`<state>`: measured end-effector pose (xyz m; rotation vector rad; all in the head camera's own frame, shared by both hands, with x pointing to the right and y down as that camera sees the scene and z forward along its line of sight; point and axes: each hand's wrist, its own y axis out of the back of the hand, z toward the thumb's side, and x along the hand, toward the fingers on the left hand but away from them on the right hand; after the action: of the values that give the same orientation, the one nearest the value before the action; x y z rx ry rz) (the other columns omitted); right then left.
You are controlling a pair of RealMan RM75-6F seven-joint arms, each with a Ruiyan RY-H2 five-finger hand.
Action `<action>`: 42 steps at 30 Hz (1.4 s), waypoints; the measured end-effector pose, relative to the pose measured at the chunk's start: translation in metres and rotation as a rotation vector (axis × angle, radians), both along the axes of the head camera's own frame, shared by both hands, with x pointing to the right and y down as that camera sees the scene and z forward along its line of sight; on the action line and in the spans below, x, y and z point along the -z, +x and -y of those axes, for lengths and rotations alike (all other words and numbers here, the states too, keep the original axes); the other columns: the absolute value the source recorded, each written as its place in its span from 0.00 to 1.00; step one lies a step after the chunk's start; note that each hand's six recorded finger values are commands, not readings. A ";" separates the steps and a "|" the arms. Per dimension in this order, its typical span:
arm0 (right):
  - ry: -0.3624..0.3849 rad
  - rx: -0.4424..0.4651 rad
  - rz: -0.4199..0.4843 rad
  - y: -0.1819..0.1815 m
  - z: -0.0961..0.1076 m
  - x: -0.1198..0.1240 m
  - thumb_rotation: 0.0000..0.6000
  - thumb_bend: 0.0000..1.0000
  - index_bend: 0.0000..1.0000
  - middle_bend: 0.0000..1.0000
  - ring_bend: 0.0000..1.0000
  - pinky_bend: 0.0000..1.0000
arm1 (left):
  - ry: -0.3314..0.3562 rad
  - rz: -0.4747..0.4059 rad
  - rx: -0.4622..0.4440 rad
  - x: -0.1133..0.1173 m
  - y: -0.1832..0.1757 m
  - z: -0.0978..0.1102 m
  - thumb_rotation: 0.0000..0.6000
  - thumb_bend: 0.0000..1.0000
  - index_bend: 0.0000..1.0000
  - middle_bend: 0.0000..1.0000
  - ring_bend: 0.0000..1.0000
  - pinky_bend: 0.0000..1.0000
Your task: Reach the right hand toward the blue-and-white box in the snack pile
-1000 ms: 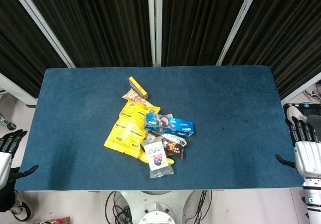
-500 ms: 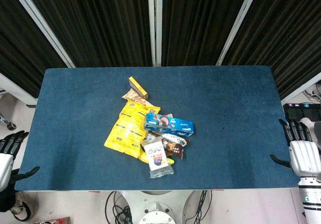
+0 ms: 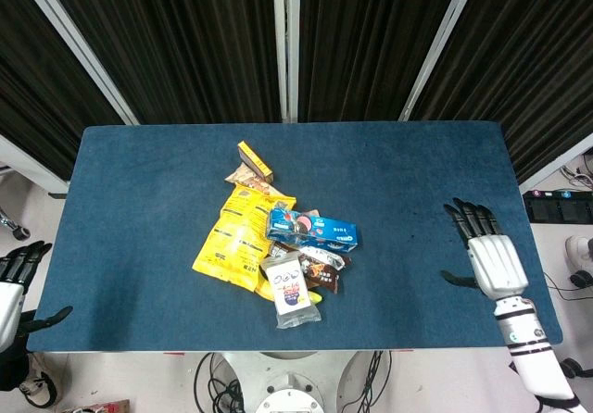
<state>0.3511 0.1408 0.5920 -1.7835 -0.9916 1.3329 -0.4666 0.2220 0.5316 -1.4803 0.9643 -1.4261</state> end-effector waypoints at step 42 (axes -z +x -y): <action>-0.314 -0.032 0.151 -0.209 0.054 -0.137 1.00 0.25 0.57 0.43 0.40 0.22 | -0.017 0.016 0.024 -0.001 -0.012 -0.007 0.78 0.00 0.12 0.11 0.12 0.24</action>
<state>0.1418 0.0871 0.7293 -2.1368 -0.9321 1.4547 -0.4784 0.2285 0.5328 -1.4721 0.9649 -1.4641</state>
